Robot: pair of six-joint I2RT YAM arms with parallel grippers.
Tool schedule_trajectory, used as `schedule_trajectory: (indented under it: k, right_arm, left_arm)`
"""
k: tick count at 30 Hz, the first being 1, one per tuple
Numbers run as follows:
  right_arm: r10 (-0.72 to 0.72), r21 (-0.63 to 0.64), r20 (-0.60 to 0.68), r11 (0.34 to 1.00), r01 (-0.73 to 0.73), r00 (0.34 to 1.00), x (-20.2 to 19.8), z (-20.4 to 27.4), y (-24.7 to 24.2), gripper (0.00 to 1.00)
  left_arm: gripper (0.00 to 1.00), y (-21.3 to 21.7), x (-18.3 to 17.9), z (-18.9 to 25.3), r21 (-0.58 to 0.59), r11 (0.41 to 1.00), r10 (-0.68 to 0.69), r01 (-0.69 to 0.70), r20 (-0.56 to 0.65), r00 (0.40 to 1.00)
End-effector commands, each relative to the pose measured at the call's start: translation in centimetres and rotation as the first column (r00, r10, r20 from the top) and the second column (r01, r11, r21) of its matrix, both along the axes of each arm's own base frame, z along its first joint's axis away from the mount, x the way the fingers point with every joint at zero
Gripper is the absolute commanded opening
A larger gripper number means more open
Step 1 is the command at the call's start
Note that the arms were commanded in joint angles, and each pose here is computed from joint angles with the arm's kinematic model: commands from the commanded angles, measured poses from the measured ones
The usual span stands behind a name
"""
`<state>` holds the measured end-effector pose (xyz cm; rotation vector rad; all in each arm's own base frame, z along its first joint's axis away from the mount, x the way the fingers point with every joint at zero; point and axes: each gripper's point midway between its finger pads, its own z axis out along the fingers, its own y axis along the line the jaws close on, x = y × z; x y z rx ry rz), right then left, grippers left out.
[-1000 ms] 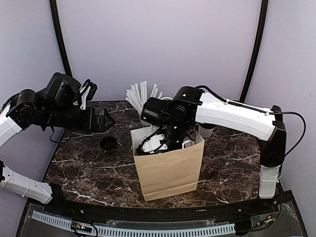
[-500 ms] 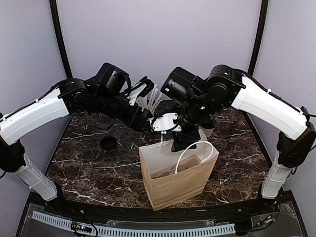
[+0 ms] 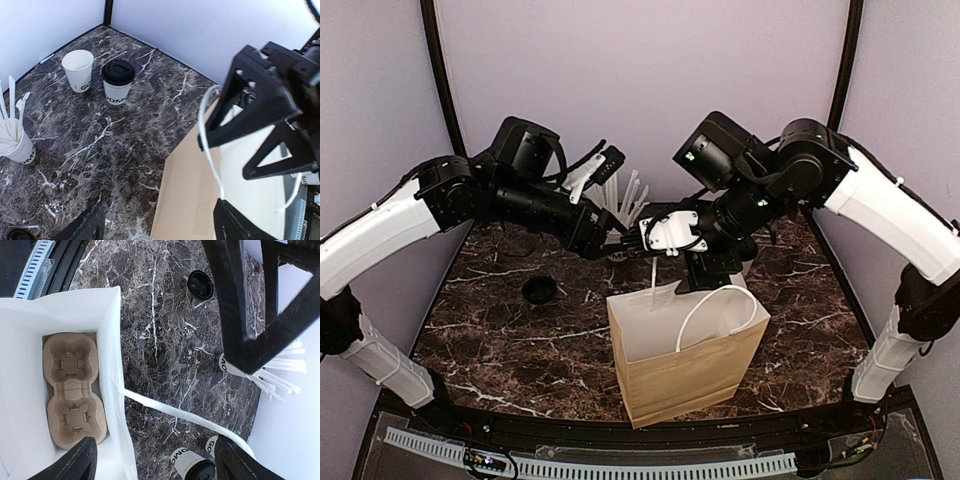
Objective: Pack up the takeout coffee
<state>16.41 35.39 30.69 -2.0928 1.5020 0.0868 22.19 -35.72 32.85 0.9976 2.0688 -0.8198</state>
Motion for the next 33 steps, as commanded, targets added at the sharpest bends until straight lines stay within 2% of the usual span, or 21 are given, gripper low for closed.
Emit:
schedule_trajectory:
  k: [1, 6, 12, 19, 22, 24, 26, 28, 31, 33]
  right_arm:
    - [0.075, 0.023, -0.071, 0.997, -0.073, 0.995, -1.9, 0.3, -0.4, 0.82]
    - [0.145, -0.007, -0.113, 0.989, -0.147, 0.983, -3.4, -0.4, -1.4, 0.80]
    - [0.199, 0.017, -0.147, 0.980, -0.198, 0.969, -4.7, 0.4, -1.7, 0.79]
    - [0.209, 0.031, -0.125, 0.978, -0.207, 0.970, -4.9, 1.1, -2.4, 0.79]
    - [0.210, 0.051, -0.113, 0.977, -0.206, 0.971, -4.9, 1.9, -2.4, 0.79]
    - [0.205, 0.089, -0.097, 0.976, -0.197, 0.974, -4.9, 3.3, -2.3, 0.79]
    - [0.201, 0.148, -0.075, 0.971, -0.188, 0.977, -4.9, 5.3, -1.9, 0.79]
    - [0.152, 0.210, -0.032, 0.967, -0.142, 0.988, -3.8, 7.3, -1.3, 0.78]
    - [0.034, 0.307, 0.005, 0.951, -0.034, 0.999, -0.3, 9.7, -1.1, 0.77]
    - [-0.010, 0.381, -0.024, 0.924, 0.019, 1.000, 1.8, 11.5, -1.6, 0.76]
  left_arm:
    - [0.77, -0.8, -4.1, 2.0, -0.144, 0.972, -0.195, 0.185, -0.061, 0.979]
    - [0.73, -2.2, -5.5, 0.0, -0.138, 0.959, -0.266, 0.249, -0.127, 0.955]
    - [0.57, -4.3, -5.7, -0.8, -0.133, 0.938, -0.337, 0.319, -0.152, 0.929]
    - [0.32, -6.4, -5.3, -1.8, -0.133, 0.926, -0.374, 0.353, -0.200, 0.906]
    - [0.10, -6.7, -4.5, -2.4, -0.102, 0.936, -0.350, 0.336, -0.200, 0.915]
    - [0.04, -6.5, -4.0, -2.4, -0.080, 0.945, -0.328, 0.318, -0.182, 0.927]
    - [0.00, -6.0, -3.5, -2.3, -0.062, 0.954, -0.300, 0.294, -0.164, 0.940]
    - [0.00, -5.2, -2.7, -2.0, -0.048, 0.963, -0.270, 0.266, -0.143, 0.952]
    - [0.00, -3.6, -0.9, -1.5, -0.032, 0.978, -0.210, 0.208, -0.112, 0.971]
    - [0.00, -2.3, 0.5, -1.3, -0.018, 0.987, -0.163, 0.162, -0.091, 0.983]
